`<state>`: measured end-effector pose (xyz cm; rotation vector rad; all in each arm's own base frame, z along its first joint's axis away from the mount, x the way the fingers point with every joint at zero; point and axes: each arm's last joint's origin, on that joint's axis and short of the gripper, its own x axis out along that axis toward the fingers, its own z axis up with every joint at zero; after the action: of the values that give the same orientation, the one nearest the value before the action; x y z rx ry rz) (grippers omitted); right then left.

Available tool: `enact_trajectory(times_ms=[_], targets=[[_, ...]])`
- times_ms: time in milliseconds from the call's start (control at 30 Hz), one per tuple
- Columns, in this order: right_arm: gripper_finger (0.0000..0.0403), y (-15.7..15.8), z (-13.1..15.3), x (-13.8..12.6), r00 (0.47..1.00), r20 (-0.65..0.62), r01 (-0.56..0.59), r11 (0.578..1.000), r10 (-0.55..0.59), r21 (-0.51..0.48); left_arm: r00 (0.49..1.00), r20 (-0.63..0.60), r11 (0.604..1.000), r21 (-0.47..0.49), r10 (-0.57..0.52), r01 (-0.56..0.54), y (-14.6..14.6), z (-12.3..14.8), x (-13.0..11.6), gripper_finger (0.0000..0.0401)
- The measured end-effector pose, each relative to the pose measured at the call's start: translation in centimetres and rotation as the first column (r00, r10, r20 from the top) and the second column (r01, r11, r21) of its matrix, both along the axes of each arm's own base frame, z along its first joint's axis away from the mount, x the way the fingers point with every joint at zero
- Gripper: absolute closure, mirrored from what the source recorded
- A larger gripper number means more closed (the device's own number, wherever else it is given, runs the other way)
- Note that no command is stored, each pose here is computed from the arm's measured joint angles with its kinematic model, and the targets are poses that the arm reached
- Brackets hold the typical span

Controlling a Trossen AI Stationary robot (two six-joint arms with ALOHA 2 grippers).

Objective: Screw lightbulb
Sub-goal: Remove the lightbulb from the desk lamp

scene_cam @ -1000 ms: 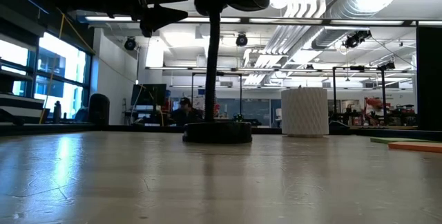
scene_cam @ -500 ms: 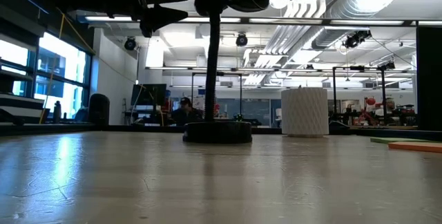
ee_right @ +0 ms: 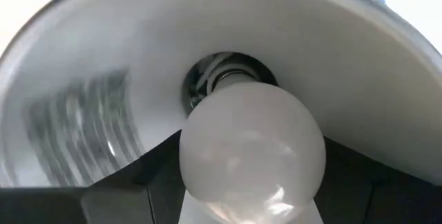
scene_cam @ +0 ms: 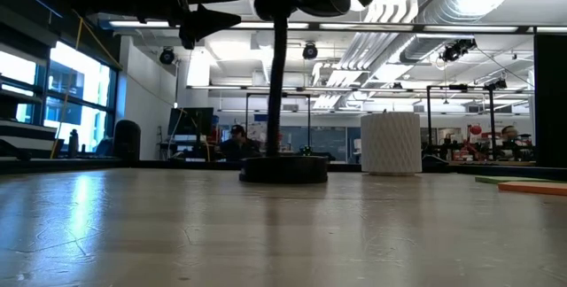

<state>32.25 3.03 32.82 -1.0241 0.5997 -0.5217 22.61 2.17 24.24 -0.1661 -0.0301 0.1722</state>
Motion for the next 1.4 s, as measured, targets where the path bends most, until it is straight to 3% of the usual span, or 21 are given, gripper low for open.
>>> enact_trajectory(times_ms=[133,267,533,800,1200,1400], targets=[[0.016,0.6,0.0,-0.1,0.972,-0.231,-0.097,0.964,0.039,-0.246,1.0,0.001,1.0,-0.002,0.001,-0.001,0.0,0.0,0.0,0.0149],[0.0161,0.6,0.1,-0.3,0.965,-0.262,-0.057,0.952,-0.025,-0.3,1.0,0.0,1.0,0.001,0.001,-0.001,0.0,0.0,0.0,0.0149],[0.0142,0.4,-0.1,-0.5,0.99,-0.076,0.11,0.986,-0.12,-0.123,1.0,0.001,1.0,-0.006,0.0,0.0,0.0,0.0,0.0,0.0149],[0.0113,1.0,-0.1,-0.6,0.985,0.053,0.165,0.986,-0.165,-0.001,1.0,0.001,1.0,-0.006,0.0,0.0,0.0,0.0,0.0,0.0149],[0.0147,3.8,-0.2,-1.2,0.977,0.163,0.118,0.984,-0.139,0.132,1.0,0.001,1.0,-0.007,0.0,0.0,0.0,0.0,0.0,0.0149],[0.0149,7.2,-0.2,-2.7,0.928,0.29,0.184,0.965,-0.233,0.187,1.0,0.001,1.0,-0.007,0.0,0.0,0.0,0.0,0.0,0.0149]])
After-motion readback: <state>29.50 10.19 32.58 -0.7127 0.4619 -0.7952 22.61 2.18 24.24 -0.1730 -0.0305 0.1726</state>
